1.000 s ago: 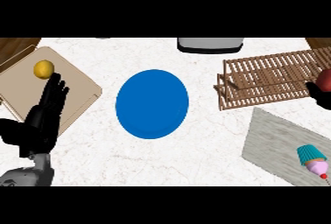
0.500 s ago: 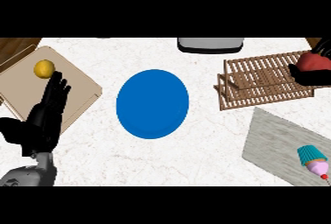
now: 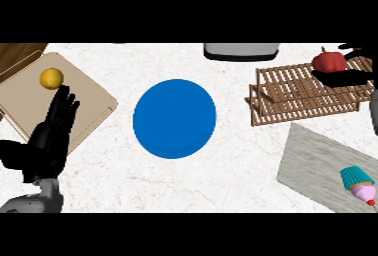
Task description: Pick the bell pepper from the placemat and place it in the tiered shelf
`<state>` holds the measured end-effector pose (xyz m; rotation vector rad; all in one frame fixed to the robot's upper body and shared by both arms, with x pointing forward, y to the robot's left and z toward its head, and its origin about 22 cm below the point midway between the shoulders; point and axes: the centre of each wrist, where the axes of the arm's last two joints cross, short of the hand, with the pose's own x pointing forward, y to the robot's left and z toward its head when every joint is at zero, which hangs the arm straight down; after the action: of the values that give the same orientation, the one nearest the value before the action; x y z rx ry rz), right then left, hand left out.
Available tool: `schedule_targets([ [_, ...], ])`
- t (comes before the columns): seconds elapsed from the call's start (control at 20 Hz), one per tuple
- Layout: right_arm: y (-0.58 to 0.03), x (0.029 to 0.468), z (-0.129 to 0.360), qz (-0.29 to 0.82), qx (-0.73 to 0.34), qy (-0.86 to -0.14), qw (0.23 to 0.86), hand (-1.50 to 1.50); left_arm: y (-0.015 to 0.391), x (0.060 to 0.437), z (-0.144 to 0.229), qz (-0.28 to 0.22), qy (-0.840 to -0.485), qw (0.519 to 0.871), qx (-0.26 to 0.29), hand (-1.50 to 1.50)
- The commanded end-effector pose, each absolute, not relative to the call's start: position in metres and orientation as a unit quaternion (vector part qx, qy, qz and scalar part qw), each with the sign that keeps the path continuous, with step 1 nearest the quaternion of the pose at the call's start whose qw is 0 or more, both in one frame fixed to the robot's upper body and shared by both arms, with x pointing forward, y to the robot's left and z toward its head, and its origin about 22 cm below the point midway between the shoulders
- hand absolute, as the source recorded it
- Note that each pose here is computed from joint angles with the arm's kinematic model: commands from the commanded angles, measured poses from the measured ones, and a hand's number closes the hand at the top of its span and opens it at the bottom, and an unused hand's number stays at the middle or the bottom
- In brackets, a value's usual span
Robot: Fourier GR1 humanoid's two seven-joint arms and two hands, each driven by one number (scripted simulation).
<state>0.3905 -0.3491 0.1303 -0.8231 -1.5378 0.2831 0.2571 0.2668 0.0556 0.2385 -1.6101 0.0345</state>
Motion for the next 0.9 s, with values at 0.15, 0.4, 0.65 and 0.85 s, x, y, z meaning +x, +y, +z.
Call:
schedule_targets([
  [0.15, -0.361, 0.399, 0.116, 0.129, -0.314, -0.687, 0.643, -1.5, 0.276, 0.25, 0.068, 0.011, -0.721, 0.684, 0.105, 0.0],
  [0.4, -0.376, 0.399, 0.14, 0.089, -0.293, -0.729, 0.613, -1.5, 0.256, 0.249, 0.051, 0.015, -0.712, 0.693, 0.113, 0.0],
  [0.65, -0.391, 0.383, 0.171, 0.038, -0.277, -0.751, 0.598, -1.5, 0.268, 0.232, 0.055, 0.013, -0.716, 0.689, 0.113, 0.0],
  [0.85, -0.417, 0.37, 0.19, -0.031, -0.306, -0.735, 0.604, -1.5, 0.265, 0.253, 0.056, 0.026, -0.715, 0.69, 0.108, 0.0],
])
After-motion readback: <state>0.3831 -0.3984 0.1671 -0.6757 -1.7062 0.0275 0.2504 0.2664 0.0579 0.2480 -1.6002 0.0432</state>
